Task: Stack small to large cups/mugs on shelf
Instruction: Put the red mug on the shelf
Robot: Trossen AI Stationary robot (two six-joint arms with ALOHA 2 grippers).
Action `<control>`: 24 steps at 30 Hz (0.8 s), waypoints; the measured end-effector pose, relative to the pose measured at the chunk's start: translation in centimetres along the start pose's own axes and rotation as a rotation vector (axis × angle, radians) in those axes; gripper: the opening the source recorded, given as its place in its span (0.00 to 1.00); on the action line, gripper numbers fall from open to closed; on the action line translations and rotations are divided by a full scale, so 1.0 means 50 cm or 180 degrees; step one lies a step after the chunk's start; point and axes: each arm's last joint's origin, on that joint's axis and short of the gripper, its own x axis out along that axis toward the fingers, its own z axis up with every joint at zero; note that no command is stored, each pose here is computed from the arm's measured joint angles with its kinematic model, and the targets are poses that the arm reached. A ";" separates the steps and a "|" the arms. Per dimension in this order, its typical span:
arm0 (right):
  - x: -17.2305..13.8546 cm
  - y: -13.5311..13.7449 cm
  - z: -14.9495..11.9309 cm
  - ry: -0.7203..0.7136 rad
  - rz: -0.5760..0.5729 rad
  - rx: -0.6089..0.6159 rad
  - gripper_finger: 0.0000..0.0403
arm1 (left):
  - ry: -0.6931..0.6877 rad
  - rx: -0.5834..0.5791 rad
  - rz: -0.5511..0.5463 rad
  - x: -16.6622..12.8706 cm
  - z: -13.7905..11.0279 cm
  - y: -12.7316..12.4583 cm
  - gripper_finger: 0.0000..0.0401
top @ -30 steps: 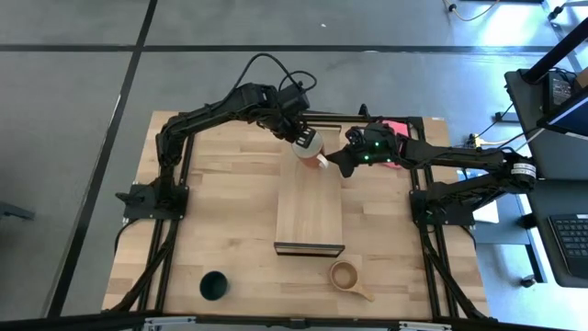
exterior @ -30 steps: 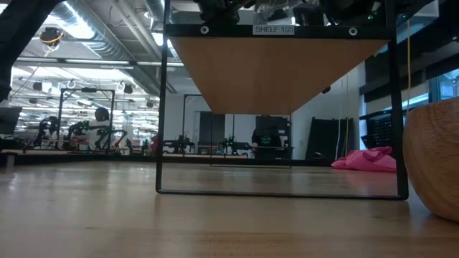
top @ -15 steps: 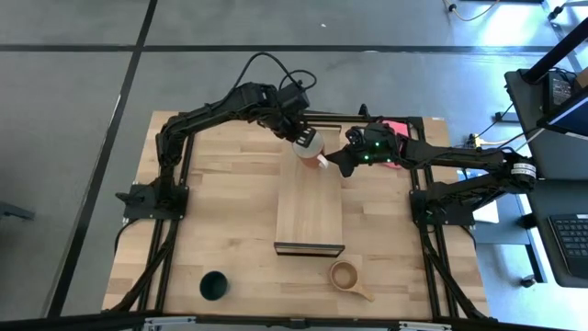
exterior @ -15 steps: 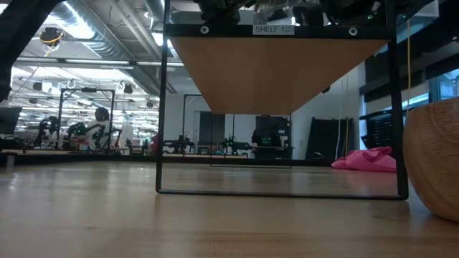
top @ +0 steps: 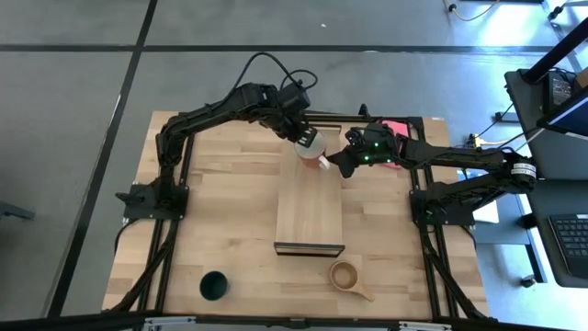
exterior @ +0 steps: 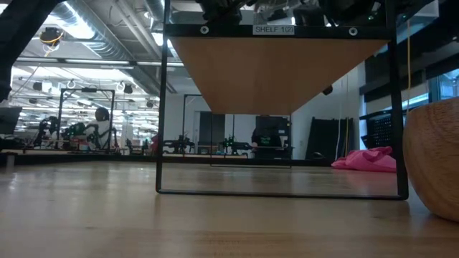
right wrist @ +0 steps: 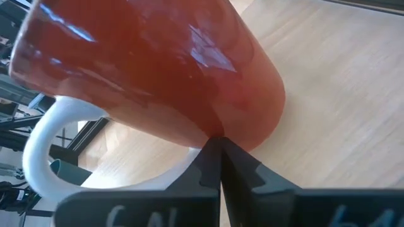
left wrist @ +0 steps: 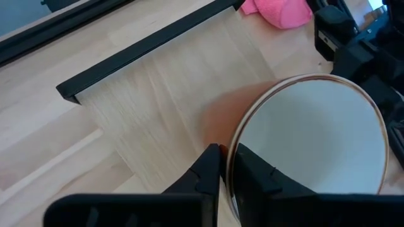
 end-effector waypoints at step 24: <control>0.000 -0.004 -0.005 0.0078 -0.0063 -0.0048 0.03 | -0.0087 0.0069 -0.0029 -0.002 0.006 0.000 0.18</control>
